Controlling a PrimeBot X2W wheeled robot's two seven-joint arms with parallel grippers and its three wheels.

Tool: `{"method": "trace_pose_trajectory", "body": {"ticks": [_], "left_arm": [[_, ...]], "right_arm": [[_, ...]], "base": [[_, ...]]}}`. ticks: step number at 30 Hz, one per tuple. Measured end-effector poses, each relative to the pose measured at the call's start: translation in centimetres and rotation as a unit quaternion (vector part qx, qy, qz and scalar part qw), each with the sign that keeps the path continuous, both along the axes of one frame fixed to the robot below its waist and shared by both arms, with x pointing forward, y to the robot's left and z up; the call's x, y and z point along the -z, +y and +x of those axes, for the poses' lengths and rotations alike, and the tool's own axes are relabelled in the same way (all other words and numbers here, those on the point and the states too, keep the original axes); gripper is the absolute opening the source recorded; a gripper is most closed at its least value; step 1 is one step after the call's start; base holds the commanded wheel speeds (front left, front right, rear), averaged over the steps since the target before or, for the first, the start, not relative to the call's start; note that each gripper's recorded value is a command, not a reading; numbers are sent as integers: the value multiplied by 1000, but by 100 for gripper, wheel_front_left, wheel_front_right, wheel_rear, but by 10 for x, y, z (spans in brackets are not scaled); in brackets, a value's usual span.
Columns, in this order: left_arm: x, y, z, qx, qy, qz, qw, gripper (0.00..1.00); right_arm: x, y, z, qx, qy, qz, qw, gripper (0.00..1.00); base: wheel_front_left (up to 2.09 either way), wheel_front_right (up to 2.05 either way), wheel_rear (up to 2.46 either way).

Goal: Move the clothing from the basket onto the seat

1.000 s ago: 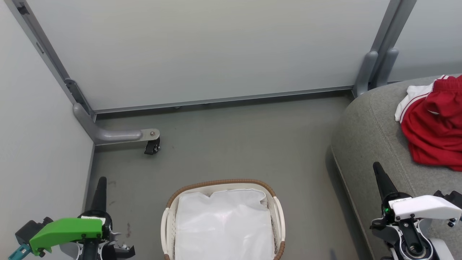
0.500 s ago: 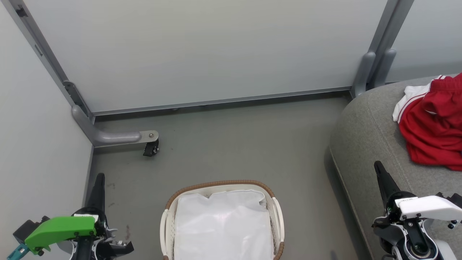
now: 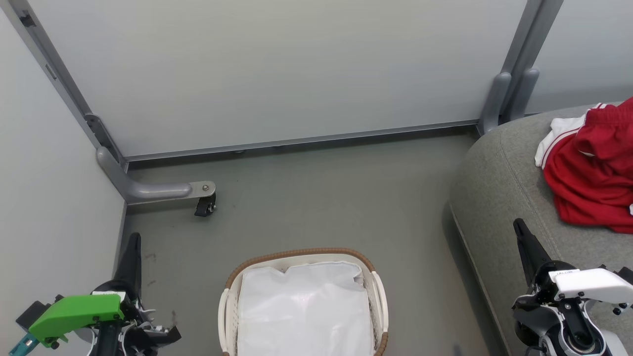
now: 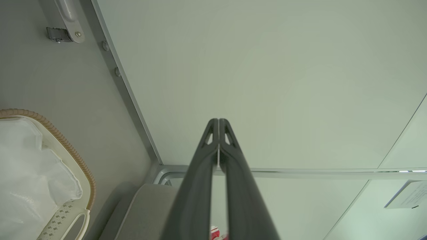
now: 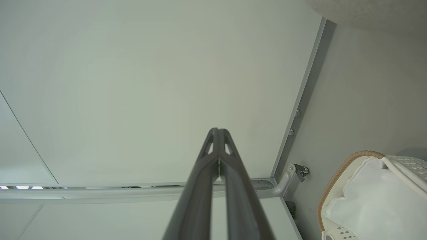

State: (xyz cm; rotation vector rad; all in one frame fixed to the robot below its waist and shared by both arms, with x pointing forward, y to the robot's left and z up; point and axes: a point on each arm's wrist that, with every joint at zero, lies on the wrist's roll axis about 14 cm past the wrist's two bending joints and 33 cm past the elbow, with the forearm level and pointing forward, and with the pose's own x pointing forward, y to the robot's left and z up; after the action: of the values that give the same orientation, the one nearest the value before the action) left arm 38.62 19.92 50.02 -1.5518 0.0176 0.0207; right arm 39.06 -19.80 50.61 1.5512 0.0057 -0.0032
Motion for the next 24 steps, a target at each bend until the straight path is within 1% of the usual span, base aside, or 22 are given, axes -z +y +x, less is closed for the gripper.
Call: {"method": "trace_pose_trajectory", "body": {"ticks": [4, 24], "left_arm": [[-3, 0, 1, 1, -5, -12, 1000, 0], [-4, 0, 1, 1, -6, -12, 1000, 0]], "right_arm": [[-1, -1, -1, 0, -3, 12, 1000, 0], [-1, -1, -1, 0, -3, 13, 1000, 0]], "base": [[0, 0, 0], [0, 0, 0]]}}
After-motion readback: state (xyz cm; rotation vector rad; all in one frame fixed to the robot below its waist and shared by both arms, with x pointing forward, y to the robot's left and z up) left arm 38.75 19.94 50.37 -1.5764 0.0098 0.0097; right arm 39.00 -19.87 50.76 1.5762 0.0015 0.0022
